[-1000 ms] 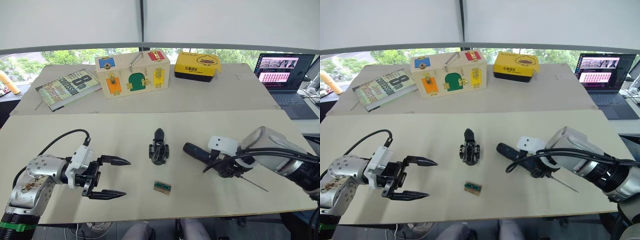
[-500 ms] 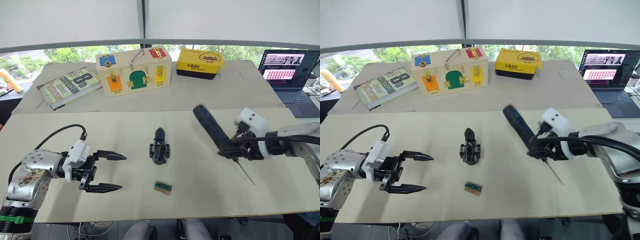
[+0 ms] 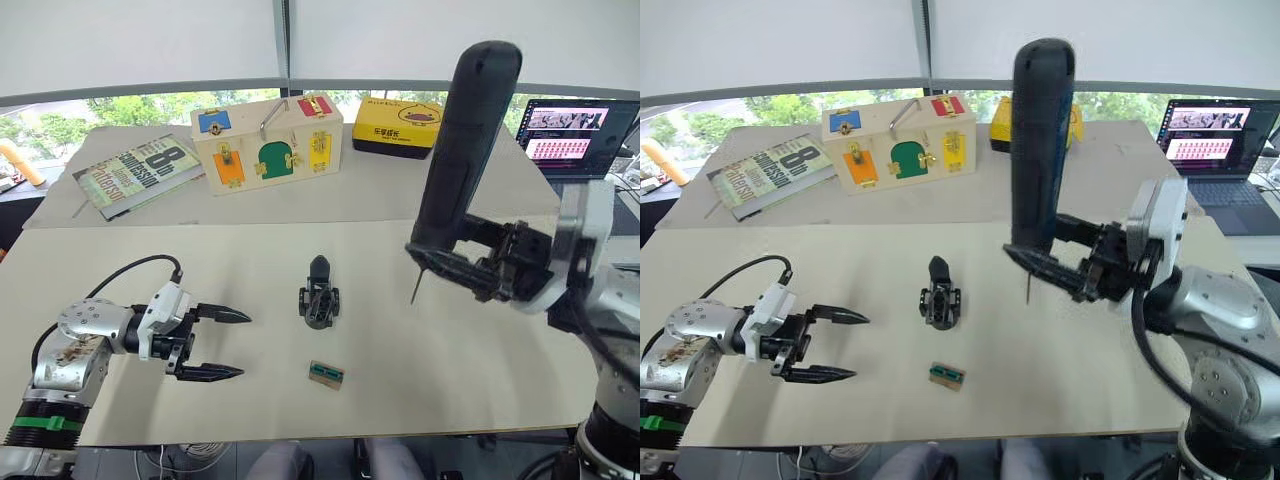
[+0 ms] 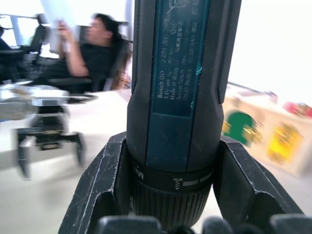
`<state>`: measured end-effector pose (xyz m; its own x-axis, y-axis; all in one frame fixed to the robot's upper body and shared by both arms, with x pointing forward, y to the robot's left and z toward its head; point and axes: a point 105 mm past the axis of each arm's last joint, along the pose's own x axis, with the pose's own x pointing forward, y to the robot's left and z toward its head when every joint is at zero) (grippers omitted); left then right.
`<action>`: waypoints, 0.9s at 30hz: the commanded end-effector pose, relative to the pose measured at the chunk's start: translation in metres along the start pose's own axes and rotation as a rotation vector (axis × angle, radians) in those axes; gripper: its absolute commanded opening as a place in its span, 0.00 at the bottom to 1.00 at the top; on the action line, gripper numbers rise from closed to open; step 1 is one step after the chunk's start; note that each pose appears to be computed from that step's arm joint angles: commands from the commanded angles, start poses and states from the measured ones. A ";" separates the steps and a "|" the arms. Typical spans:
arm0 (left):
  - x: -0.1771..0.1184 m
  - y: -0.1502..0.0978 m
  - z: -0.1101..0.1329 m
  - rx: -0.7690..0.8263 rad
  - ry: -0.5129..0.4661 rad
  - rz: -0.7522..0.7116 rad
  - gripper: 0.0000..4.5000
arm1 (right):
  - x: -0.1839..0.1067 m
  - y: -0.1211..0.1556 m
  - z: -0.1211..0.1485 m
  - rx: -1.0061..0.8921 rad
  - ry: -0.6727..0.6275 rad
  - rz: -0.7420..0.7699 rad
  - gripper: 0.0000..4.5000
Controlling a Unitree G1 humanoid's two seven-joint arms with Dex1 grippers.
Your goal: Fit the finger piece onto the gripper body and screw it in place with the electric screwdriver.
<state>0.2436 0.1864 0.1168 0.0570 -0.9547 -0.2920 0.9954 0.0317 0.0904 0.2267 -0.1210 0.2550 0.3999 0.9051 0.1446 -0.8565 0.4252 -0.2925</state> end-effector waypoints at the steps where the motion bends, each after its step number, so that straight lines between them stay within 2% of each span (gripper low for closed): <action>1: 0.019 -0.002 -0.004 0.004 -0.026 0.001 1.00 | 0.013 0.031 0.002 -0.063 -0.067 0.126 0.43; 12: 0.076 0.000 -0.022 0.076 -0.034 0.056 1.00 | 0.037 0.048 -0.013 -0.145 -0.169 0.298 0.43; 15: 0.087 -0.008 -0.026 0.078 -0.030 0.017 1.00 | 0.041 0.054 -0.019 -0.145 -0.207 0.333 0.43; 18: 0.093 -0.015 -0.033 0.070 0.011 -0.031 1.00 | 0.041 0.056 -0.022 -0.095 -0.236 0.356 0.43; 21: 0.101 -0.007 -0.030 0.049 -0.017 0.028 1.00 | 0.041 0.060 -0.026 -0.008 -0.224 0.403 0.43; 27: 0.111 -0.014 -0.035 0.037 -0.025 0.011 1.00 | 0.044 0.068 -0.034 0.008 -0.212 0.452 0.43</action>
<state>0.2452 0.0975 0.0590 0.0951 -0.9606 -0.2612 0.9856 0.0540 0.1600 0.2042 -0.0527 0.2007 -0.0456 0.9853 0.1647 -0.9464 0.0101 -0.3227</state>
